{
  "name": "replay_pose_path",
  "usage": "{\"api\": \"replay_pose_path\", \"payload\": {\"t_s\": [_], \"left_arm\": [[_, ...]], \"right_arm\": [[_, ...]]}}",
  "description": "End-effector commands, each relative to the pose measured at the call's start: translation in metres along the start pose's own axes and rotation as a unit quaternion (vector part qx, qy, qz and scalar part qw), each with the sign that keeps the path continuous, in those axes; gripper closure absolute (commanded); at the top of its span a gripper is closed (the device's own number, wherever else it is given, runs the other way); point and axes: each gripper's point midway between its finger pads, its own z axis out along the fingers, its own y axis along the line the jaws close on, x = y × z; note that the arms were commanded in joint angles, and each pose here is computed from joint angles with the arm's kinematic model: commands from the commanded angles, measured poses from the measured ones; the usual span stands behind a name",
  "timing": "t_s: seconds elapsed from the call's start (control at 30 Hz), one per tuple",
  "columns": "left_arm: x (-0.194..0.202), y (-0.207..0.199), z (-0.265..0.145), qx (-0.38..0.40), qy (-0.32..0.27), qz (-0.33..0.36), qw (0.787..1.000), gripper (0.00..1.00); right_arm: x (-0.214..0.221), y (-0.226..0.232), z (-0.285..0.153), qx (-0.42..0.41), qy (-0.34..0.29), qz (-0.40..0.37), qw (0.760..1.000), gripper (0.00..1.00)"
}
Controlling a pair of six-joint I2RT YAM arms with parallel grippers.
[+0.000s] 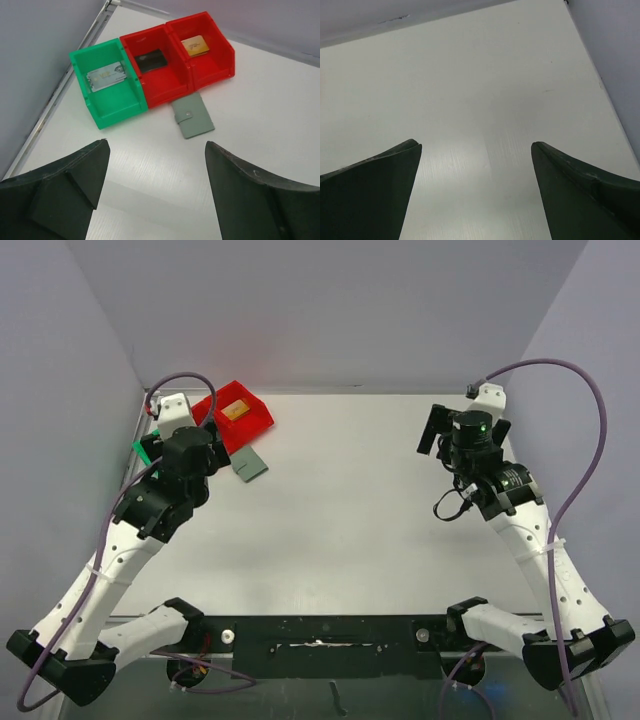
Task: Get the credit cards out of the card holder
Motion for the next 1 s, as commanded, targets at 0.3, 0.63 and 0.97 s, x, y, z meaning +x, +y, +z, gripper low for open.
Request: {"api": "replay_pose_path", "payload": {"t_s": [0.3, 0.63, 0.97], "left_arm": [[0.071, -0.004, 0.06, 0.083, 0.117, -0.039, 0.989, 0.22], [0.136, -0.056, 0.108, 0.213, 0.27, -0.185, 0.921, 0.17], [0.175, -0.079, 0.164, 0.159, 0.315, -0.238, 0.905, 0.26]], "right_arm": [[0.067, -0.002, 0.036, -0.112, 0.075, 0.106, 0.985, 0.02], [0.09, -0.004, 0.032, -0.161, 0.099, 0.155, 0.97, 0.02], [0.091, 0.002, 0.024, -0.191, 0.1, 0.174, 0.961, 0.02]]}}
